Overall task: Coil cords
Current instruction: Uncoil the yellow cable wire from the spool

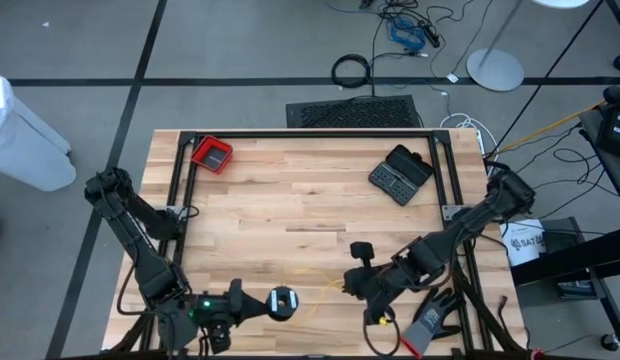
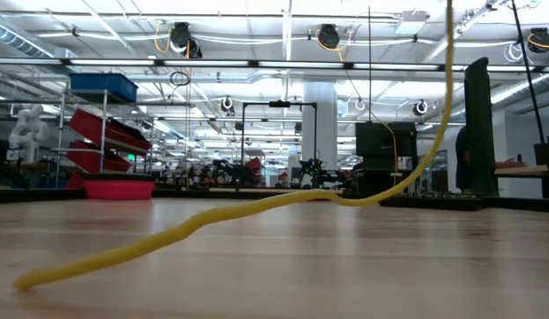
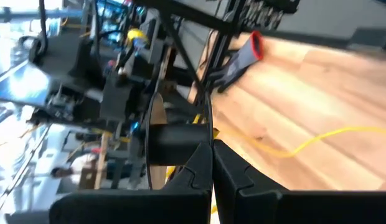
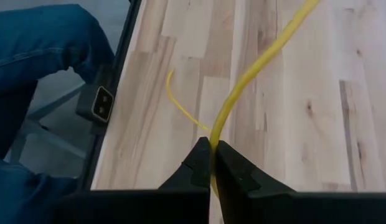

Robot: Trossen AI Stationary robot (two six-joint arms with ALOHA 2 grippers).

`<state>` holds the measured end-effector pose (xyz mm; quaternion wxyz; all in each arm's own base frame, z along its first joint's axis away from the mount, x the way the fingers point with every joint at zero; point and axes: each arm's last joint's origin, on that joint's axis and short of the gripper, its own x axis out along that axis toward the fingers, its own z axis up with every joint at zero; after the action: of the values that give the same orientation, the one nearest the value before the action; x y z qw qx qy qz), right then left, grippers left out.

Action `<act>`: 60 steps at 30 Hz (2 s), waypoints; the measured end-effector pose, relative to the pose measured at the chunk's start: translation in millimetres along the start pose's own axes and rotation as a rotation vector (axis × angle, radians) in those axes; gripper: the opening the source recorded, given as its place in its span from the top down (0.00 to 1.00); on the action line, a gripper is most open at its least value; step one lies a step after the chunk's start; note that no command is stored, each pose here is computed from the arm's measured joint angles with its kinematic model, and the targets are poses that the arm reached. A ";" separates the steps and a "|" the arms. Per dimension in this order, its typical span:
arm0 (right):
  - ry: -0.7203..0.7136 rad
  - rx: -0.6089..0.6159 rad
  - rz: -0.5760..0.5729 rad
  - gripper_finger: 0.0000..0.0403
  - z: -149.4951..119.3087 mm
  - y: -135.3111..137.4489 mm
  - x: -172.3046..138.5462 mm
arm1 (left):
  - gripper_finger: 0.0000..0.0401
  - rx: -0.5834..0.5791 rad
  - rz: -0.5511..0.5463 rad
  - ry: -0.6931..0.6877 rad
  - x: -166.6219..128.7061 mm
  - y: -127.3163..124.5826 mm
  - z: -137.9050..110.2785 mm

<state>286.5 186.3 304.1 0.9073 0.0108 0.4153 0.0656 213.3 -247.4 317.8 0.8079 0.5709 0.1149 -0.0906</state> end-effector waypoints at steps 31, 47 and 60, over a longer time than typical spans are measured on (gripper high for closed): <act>0.116 0.128 -0.048 1.00 -17.0 2.2 -13.9 | 1.00 -0.374 0.047 0.184 -50.4 7.9 -31.0; 0.109 0.125 -0.060 1.00 -16.8 1.8 -13.9 | 1.00 -0.396 0.023 0.198 -51.8 6.1 -34.7; 0.107 0.119 -0.063 1.00 -16.7 1.7 -13.9 | 1.00 -0.429 0.033 0.185 -50.1 8.3 -32.9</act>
<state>264.7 185.6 303.7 0.8832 0.0479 0.4664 0.0126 165.0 -212.9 329.1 0.8981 0.3940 0.1956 0.0018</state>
